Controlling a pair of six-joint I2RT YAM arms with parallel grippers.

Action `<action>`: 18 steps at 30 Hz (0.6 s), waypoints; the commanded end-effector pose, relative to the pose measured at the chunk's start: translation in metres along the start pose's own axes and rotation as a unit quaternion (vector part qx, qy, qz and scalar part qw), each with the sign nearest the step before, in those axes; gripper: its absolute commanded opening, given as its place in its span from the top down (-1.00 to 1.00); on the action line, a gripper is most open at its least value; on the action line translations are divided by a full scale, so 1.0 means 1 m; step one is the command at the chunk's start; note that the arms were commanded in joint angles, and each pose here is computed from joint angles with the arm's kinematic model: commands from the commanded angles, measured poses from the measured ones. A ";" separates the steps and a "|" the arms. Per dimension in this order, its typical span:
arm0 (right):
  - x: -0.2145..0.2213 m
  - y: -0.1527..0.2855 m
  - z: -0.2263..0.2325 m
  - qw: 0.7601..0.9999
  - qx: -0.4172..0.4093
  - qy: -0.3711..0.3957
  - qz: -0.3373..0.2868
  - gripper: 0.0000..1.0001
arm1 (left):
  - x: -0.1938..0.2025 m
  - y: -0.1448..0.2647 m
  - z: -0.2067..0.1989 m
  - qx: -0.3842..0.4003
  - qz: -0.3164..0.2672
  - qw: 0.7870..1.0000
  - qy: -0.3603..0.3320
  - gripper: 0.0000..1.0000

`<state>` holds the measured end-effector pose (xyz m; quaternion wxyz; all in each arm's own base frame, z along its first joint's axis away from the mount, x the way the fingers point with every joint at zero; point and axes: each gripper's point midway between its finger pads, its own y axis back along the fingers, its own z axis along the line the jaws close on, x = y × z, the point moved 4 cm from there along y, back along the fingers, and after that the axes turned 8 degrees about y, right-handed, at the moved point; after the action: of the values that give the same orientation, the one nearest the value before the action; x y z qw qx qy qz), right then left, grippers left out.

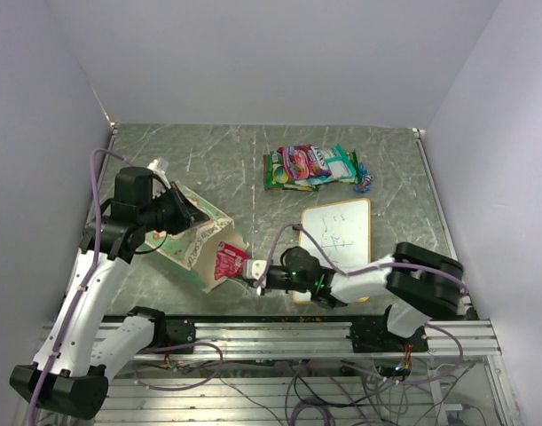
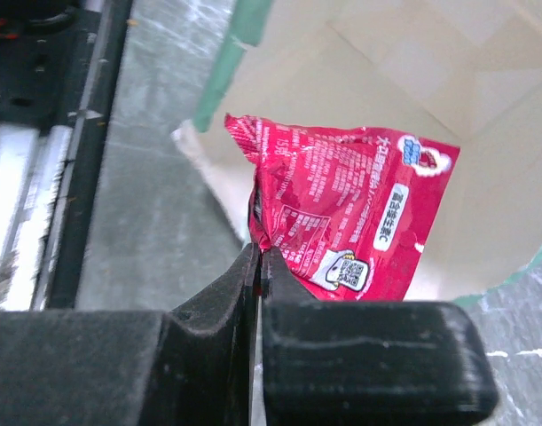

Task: Take the snacks out of the paper bag
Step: Pick up the snack from the paper bag, then adjust the paper bag at the center of the board.

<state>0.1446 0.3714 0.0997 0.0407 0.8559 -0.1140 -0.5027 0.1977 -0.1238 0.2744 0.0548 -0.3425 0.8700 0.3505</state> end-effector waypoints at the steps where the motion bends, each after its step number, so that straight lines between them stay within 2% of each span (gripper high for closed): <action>1: -0.028 0.029 0.010 0.998 -0.060 0.000 -0.005 1.00 | -0.018 0.003 -0.021 0.026 -0.037 0.999 -0.011 0.86; 5: -0.054 0.062 0.007 0.996 -0.091 0.018 0.006 1.00 | -0.031 -0.002 -0.025 0.011 -0.048 0.999 -0.007 0.86; 8: -0.074 0.089 -0.012 0.997 -0.063 0.037 0.029 1.00 | -0.043 -0.007 -0.037 0.014 -0.051 0.999 -0.010 0.86; 12: -0.101 0.125 -0.062 0.994 0.055 0.070 0.062 1.00 | -0.062 -0.008 -0.061 0.034 -0.059 0.998 -0.015 0.86; 15: -0.111 0.146 -0.112 0.977 0.174 0.070 0.101 1.00 | -0.075 -0.009 -0.084 0.065 -0.062 0.996 -0.014 0.86; 18: -0.118 0.165 -0.169 0.954 0.272 0.056 0.112 1.00 | -0.087 -0.004 -0.107 0.099 -0.068 0.993 -0.013 0.86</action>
<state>0.1574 0.2658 0.2878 -0.0593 0.8802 -0.2124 -0.4202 0.2707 -0.1383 0.3375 0.0821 -0.3768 0.8641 0.3233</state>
